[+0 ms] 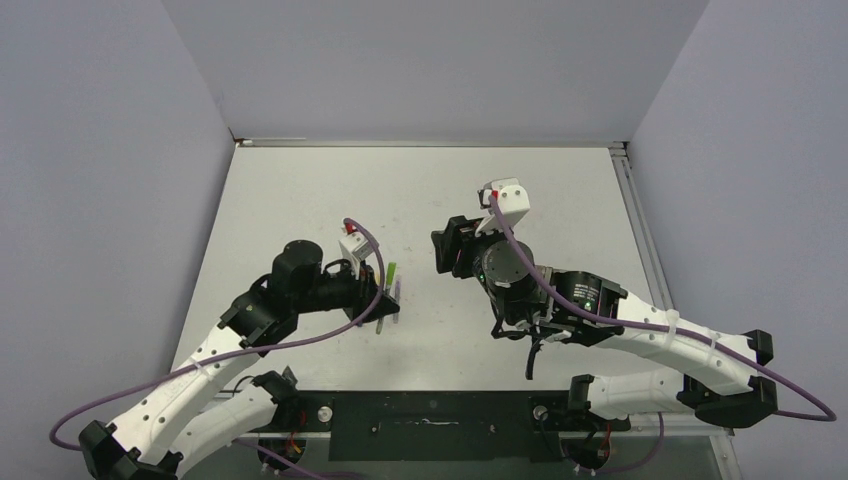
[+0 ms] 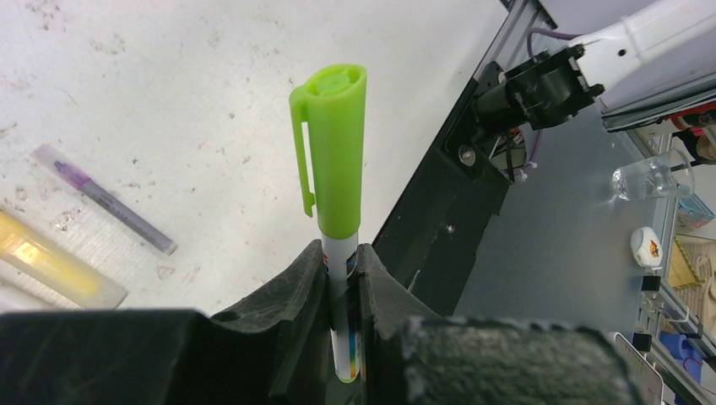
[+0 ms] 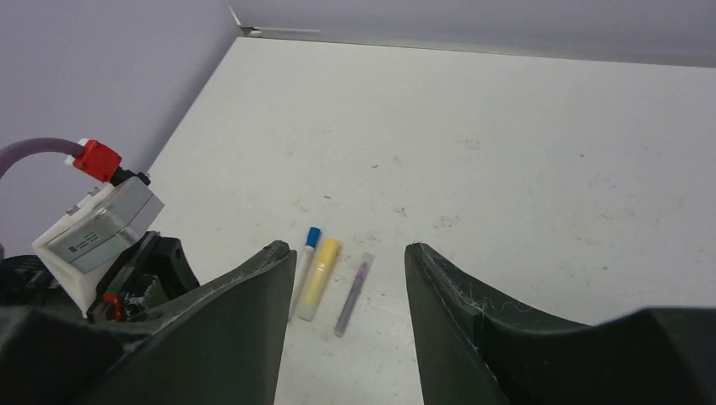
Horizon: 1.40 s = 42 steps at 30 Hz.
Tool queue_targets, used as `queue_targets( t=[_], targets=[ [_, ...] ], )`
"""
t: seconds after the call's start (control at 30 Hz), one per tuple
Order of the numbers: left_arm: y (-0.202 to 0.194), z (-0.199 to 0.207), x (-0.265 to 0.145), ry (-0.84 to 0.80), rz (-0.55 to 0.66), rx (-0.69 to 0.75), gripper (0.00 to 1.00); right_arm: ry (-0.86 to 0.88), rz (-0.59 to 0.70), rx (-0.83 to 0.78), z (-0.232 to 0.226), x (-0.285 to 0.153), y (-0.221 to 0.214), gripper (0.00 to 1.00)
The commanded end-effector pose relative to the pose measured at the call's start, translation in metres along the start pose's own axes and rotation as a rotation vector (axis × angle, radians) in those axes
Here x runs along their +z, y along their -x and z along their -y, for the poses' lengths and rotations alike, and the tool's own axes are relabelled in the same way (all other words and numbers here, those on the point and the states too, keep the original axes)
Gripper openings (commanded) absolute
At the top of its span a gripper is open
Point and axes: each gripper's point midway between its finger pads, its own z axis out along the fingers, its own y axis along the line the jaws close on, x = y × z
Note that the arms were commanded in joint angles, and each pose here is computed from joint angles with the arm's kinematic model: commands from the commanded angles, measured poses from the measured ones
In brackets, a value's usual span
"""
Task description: Insert the pens into the pen caps
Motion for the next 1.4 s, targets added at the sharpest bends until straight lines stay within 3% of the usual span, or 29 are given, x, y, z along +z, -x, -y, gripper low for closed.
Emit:
queue_targets(
  t=[0.0,0.33,0.87,1.37],
  targets=[
    [0.004,-0.003,0.009,0.050,-0.019,-0.031,0.00,-0.190,-0.003,-0.040,0.048,-0.006,-0.006,0.52],
    [-0.019,-0.038,0.040,0.258,-0.150,-0.124,0.00,-0.328,-0.142,-0.118,0.094,0.003,-0.052,0.56],
    [-0.039,-0.118,0.064,0.685,-0.244,-0.197,0.00,-0.345,-0.309,-0.140,0.115,0.012,-0.117,0.58],
    [-0.060,-0.157,0.083,0.817,-0.321,-0.222,0.02,-0.322,-0.362,-0.149,0.118,0.016,-0.138,0.58]
  ],
)
